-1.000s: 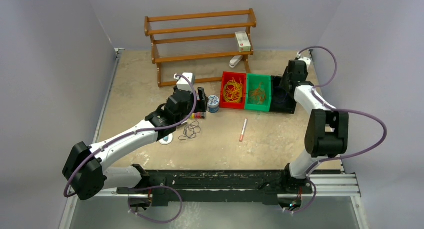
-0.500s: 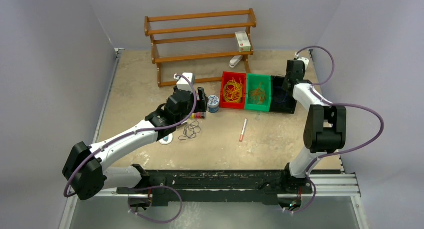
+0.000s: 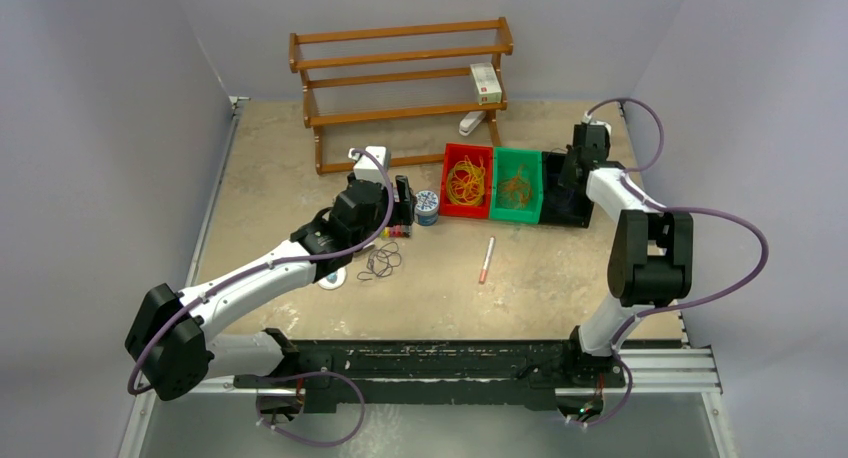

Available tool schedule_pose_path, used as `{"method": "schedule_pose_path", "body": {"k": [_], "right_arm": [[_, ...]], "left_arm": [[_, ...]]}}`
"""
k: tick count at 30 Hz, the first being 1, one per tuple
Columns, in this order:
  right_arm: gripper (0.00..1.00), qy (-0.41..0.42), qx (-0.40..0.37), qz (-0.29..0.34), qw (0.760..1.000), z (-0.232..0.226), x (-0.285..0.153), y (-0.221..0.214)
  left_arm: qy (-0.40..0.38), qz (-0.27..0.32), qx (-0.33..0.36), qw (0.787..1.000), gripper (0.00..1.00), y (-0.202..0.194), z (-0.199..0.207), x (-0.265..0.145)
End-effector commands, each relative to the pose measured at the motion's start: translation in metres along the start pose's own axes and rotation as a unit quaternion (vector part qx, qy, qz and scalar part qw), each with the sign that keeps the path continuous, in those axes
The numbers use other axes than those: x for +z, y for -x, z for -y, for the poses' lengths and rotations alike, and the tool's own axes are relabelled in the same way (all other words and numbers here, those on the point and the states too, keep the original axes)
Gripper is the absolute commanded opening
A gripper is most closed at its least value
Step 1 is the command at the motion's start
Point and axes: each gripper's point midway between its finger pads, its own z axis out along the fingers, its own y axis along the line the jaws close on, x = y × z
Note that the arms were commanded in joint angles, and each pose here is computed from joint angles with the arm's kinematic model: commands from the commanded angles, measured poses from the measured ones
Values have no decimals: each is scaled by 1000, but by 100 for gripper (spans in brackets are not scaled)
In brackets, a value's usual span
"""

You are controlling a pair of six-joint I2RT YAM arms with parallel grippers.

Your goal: Untangle the cables

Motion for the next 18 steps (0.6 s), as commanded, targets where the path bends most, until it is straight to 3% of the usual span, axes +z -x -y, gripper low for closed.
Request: {"method": "schedule_pose_path", "body": {"k": [1, 18], "right_arm": [[0, 18, -1, -25, 1000, -4, -8, -8], [0, 10, -2, -61, 998, 4, -19, -31]], "left_arm": [[-18, 22, -16, 999, 67, 23, 14, -2], [-27, 10, -21, 999, 67, 17, 19, 5]]}}
